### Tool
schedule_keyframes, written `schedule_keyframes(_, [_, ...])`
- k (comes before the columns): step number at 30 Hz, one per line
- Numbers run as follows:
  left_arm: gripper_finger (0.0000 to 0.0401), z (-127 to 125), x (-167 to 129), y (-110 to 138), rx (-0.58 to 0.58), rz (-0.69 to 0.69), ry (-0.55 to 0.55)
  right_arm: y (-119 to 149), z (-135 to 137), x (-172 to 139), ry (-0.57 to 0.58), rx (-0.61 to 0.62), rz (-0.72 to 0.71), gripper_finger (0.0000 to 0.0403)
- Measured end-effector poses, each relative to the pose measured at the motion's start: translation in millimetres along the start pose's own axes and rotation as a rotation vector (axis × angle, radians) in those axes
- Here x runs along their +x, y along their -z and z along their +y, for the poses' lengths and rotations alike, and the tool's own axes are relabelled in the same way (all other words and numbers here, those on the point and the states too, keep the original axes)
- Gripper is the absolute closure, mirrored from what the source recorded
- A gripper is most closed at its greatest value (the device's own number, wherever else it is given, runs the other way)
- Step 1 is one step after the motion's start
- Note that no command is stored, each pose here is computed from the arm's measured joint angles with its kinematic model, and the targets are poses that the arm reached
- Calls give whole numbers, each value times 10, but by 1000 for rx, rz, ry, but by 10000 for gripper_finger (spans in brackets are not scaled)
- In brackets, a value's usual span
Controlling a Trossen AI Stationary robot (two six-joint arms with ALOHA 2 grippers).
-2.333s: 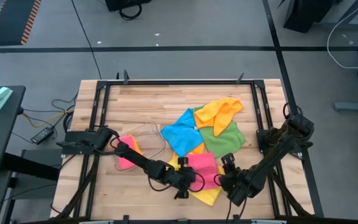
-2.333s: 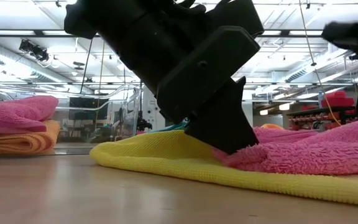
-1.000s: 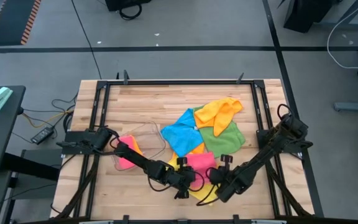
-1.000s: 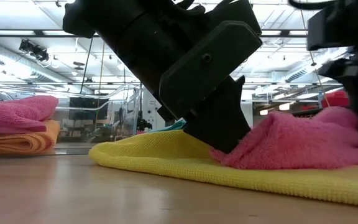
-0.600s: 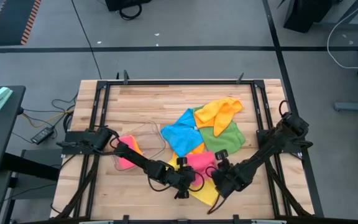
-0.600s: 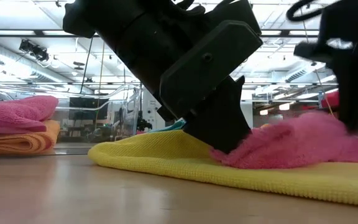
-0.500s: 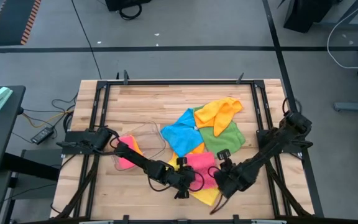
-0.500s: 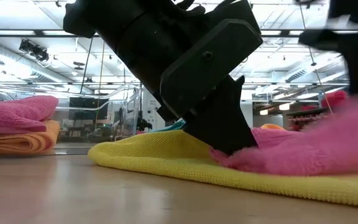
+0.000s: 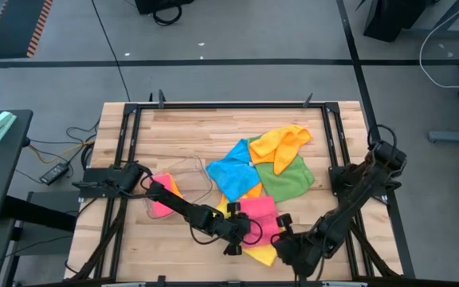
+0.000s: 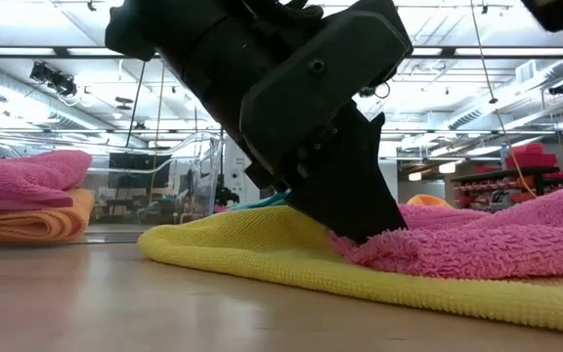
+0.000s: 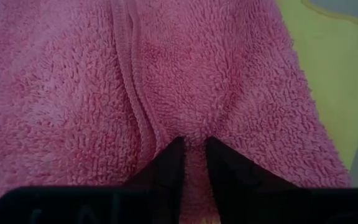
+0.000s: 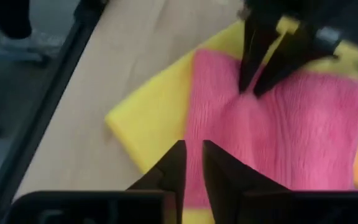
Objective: Fold microfiber towels
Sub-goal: Fold the pink microfiber cloth
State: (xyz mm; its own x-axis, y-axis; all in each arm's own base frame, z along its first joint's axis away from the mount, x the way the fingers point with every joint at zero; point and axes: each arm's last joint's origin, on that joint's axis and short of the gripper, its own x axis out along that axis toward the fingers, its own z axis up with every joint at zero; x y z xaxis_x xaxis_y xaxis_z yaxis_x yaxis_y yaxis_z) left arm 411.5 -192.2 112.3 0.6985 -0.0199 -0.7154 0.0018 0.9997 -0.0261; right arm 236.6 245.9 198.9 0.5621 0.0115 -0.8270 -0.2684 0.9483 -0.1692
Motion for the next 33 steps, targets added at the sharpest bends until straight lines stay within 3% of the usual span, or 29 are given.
schedule_keyframes(7, [304,-39,-88,-35,10,1,24,49,41,394,69,-22,37,251])
schedule_keyframes(11, [292,-48,-143,-66,12,-1,40,66,-16,495,96,24,67,216])
schedule_keyframes(16, [290,-88,-246,-130,44,-21,73,31,-121,345,122,54,63,213])
schedule_keyframes(20, [293,-57,-390,-227,55,-31,72,71,-405,327,147,157,99,217])
schedule_keyframes(24, [289,137,-563,-329,16,13,-1,233,-688,349,142,254,138,217])
schedule_keyframes(33, [250,523,-576,-375,30,97,-89,645,-1053,236,76,390,-1,218])
